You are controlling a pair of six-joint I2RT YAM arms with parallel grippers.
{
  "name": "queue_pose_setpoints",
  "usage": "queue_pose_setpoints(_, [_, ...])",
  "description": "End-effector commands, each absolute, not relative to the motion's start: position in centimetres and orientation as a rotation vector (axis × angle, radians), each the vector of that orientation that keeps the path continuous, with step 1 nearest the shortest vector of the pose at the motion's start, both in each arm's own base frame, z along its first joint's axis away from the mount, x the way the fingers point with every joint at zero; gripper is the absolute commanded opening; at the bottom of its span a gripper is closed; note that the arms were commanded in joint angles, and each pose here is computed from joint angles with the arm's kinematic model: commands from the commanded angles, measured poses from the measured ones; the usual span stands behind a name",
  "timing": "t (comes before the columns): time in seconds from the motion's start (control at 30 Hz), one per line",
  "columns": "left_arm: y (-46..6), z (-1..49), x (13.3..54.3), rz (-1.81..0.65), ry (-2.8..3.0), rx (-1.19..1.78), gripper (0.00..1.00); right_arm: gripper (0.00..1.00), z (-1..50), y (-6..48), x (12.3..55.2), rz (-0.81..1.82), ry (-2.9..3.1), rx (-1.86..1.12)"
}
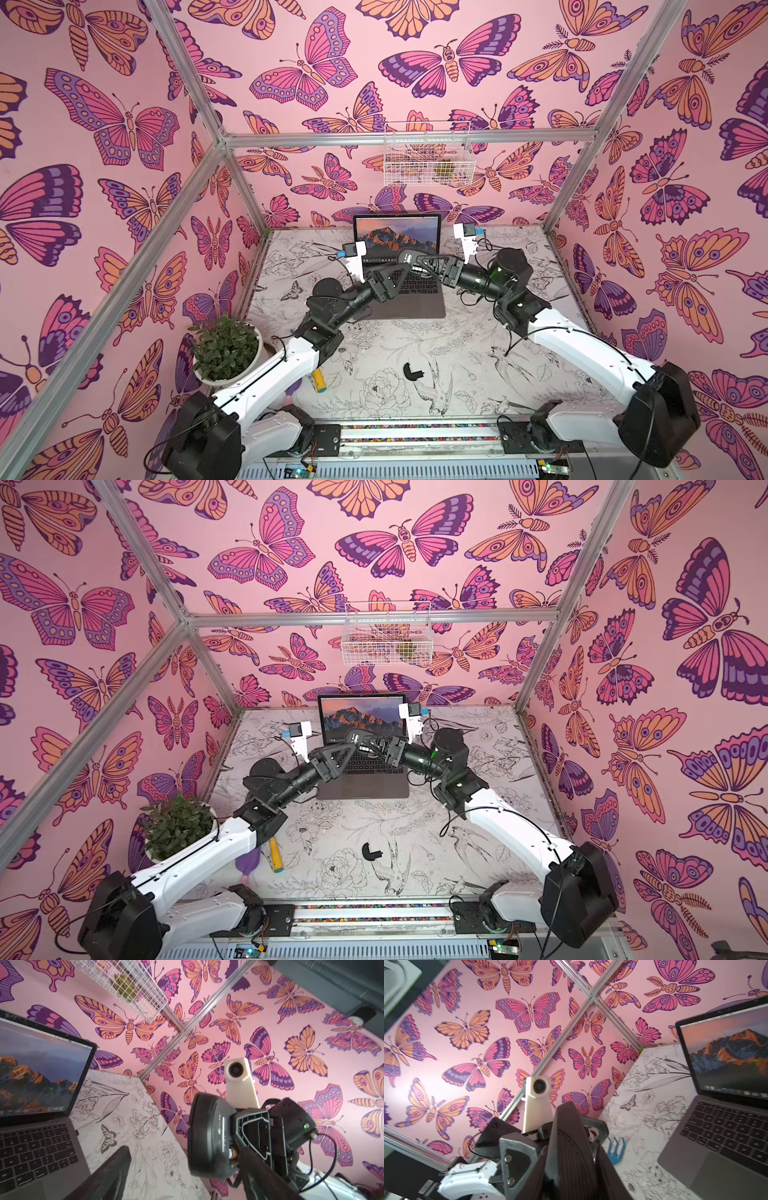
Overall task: Insert the wireless mouse receiver into the laptop
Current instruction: Pick up the mouse from the center of the board.
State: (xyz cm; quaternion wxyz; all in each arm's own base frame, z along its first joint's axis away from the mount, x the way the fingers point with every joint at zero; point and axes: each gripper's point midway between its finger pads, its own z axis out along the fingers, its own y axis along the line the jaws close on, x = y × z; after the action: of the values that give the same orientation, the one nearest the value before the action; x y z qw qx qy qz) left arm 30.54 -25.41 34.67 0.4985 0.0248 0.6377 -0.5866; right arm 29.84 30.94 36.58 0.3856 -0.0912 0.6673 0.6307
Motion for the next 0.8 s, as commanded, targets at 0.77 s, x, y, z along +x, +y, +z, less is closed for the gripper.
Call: queue_pose_setpoints(0.77, [-25.9,40.3,29.9,-1.631,1.314,0.093,0.43,0.00,38.4,32.3,28.3,1.738,1.634,-0.193])
